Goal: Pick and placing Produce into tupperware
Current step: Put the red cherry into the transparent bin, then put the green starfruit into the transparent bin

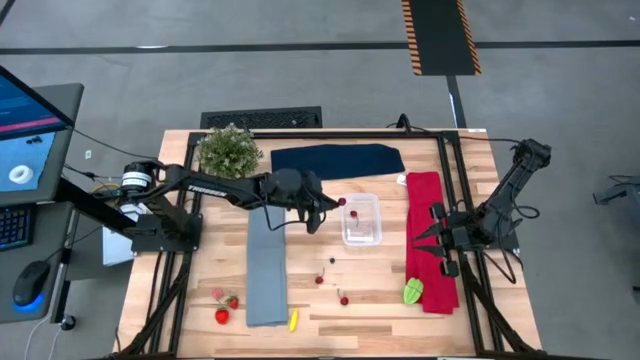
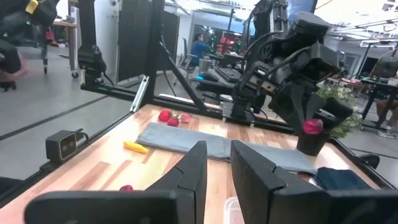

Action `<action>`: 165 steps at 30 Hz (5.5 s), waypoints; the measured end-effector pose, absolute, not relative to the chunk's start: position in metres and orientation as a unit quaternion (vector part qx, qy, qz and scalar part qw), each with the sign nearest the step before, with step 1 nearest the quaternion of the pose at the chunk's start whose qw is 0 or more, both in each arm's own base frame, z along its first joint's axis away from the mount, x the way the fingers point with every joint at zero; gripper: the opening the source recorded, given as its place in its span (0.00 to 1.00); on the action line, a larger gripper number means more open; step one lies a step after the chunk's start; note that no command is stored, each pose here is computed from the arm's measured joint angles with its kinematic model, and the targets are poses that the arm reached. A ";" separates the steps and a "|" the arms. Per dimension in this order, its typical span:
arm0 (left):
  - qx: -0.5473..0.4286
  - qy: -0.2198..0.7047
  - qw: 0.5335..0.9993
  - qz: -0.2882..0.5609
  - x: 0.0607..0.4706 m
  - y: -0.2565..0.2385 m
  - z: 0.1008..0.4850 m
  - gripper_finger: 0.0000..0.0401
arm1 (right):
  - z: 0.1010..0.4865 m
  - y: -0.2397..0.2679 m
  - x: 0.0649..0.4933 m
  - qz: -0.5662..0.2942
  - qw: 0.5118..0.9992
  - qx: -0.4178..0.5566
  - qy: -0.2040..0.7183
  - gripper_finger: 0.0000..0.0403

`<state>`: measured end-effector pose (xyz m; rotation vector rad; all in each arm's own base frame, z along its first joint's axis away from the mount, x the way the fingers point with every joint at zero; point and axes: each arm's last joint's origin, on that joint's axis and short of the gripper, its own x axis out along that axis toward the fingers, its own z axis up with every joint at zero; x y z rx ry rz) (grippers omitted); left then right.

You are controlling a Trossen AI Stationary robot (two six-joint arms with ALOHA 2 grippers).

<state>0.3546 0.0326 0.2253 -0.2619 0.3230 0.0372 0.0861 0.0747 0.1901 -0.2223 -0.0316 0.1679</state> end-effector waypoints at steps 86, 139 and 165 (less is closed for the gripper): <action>0.031 0.111 0.981 -0.159 0.330 -0.027 0.387 0.42 | 0.183 0.075 0.086 0.082 0.995 -0.044 0.021 0.23; 0.043 -0.079 0.983 -0.160 0.226 -0.086 0.258 0.42 | 0.219 0.143 0.139 0.145 0.877 -0.076 0.452 0.65; 0.054 -0.065 0.989 -0.119 0.227 -0.084 0.255 0.42 | 0.215 0.152 0.151 0.046 0.816 0.135 0.560 0.65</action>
